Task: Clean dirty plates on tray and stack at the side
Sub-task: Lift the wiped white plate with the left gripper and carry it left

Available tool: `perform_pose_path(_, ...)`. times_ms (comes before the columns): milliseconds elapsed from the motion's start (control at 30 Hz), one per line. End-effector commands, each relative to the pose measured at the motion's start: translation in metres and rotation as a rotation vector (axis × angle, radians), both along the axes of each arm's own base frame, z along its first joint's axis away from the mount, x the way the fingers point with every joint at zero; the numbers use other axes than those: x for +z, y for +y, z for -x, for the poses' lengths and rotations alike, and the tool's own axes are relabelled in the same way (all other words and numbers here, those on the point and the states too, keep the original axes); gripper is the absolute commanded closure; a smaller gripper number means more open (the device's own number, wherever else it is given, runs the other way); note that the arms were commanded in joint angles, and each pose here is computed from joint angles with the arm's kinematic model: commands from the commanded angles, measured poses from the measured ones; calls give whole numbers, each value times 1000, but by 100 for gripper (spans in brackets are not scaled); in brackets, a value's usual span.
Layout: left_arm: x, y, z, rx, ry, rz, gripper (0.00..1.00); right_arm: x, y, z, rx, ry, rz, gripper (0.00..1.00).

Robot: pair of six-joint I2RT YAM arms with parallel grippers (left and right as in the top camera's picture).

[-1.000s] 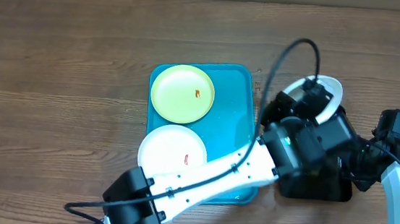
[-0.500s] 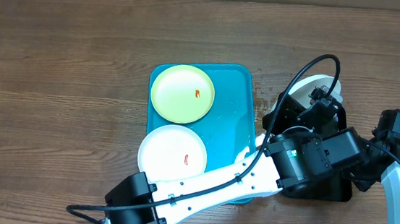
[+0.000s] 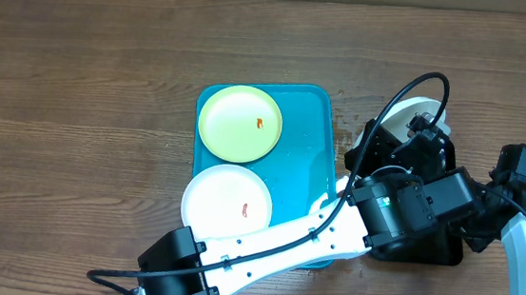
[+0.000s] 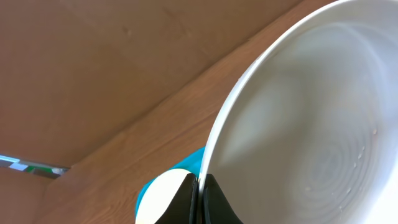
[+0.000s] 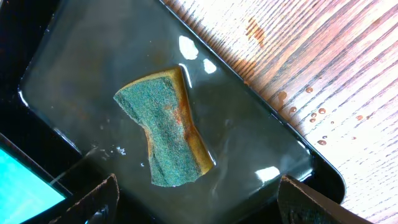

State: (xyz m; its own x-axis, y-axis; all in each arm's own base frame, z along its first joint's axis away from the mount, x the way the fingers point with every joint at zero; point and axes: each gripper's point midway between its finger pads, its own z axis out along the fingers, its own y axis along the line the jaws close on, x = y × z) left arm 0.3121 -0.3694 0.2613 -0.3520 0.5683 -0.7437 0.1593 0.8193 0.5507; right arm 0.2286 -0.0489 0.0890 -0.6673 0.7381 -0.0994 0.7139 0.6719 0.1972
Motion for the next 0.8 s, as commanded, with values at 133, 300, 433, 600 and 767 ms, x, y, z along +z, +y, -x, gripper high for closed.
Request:
perform_pose_path(133, 8, 10, -9, 38, -32, -30, 96, 7, -2, -5, 0, -26, 3, 16)
perform_pose_path(300, -11, -6, -2, -63, 75, -37, 96, 7, -2, -5, -3, -26, 2, 16)
perform_pose_path(433, -1, 10, -11, 53, 2, 26, 96, 7, -1, -5, -2, -24, -2, 16)
perform_pose_path(600, -5, 3, -8, 12, 24, 3, 96, 7, -1, -5, -2, -27, -1, 16)
perform_pose_path(767, 8, 1, -9, 14, -52, -74, 96, 7, -1, -6, -2, -31, -3, 16)
